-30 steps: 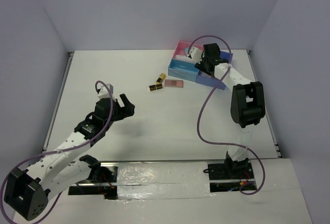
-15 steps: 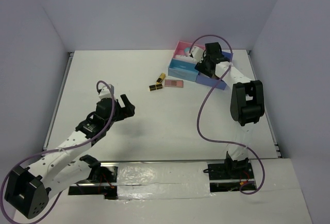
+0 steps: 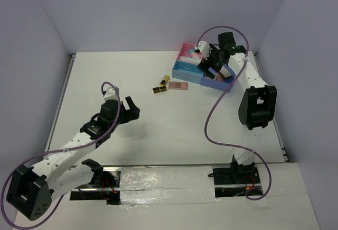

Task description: Organize the makeup

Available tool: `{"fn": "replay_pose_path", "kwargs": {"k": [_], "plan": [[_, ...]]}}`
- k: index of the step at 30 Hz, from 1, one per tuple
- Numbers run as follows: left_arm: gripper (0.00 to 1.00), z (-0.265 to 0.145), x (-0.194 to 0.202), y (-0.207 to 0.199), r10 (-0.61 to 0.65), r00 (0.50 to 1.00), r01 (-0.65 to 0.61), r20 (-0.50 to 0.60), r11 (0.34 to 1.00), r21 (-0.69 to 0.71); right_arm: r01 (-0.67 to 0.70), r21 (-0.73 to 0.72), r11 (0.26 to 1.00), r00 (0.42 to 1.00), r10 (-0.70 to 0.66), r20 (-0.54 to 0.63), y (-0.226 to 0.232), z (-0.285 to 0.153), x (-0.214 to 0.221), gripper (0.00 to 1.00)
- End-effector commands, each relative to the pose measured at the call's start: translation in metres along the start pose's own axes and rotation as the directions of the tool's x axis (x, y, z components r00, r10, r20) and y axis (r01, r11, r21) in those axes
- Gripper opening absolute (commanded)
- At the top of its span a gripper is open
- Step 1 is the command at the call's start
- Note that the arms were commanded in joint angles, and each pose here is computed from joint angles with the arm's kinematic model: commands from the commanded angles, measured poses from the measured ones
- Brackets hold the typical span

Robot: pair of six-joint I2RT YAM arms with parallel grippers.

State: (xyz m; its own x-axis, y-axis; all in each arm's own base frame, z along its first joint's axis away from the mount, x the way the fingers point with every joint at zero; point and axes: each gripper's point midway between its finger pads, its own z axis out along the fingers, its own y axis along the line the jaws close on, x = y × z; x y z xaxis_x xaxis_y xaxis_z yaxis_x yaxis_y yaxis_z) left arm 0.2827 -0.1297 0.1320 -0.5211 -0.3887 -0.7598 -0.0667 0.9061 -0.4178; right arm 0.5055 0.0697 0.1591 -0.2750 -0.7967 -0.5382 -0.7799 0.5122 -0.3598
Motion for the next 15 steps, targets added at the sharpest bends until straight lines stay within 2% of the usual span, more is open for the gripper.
{"fn": "replay_pose_path", "kwargs": {"k": [1,6,12,15], "plan": [[0.99,0.003,-0.013,-0.011,0.007,1.0,-0.008,0.029,0.999,0.036,0.047,-0.213,0.976,0.981,-0.004,0.195,0.046,-0.04,-0.047,0.96],[0.99,0.002,-0.016,-0.013,-0.002,0.999,0.0,0.033,0.999,0.045,0.154,-0.26,0.953,0.94,-0.06,0.335,0.069,-0.051,-0.069,0.96],[0.99,0.001,-0.017,-0.015,-0.012,0.999,0.01,0.036,0.999,0.053,0.245,-0.318,0.916,0.919,-0.115,0.377,0.091,-0.044,-0.084,0.96],[0.99,0.0,-0.017,-0.015,-0.011,0.999,0.01,0.035,0.999,0.052,0.274,-0.333,0.902,0.927,-0.155,0.342,0.103,-0.029,-0.093,0.95]]}}
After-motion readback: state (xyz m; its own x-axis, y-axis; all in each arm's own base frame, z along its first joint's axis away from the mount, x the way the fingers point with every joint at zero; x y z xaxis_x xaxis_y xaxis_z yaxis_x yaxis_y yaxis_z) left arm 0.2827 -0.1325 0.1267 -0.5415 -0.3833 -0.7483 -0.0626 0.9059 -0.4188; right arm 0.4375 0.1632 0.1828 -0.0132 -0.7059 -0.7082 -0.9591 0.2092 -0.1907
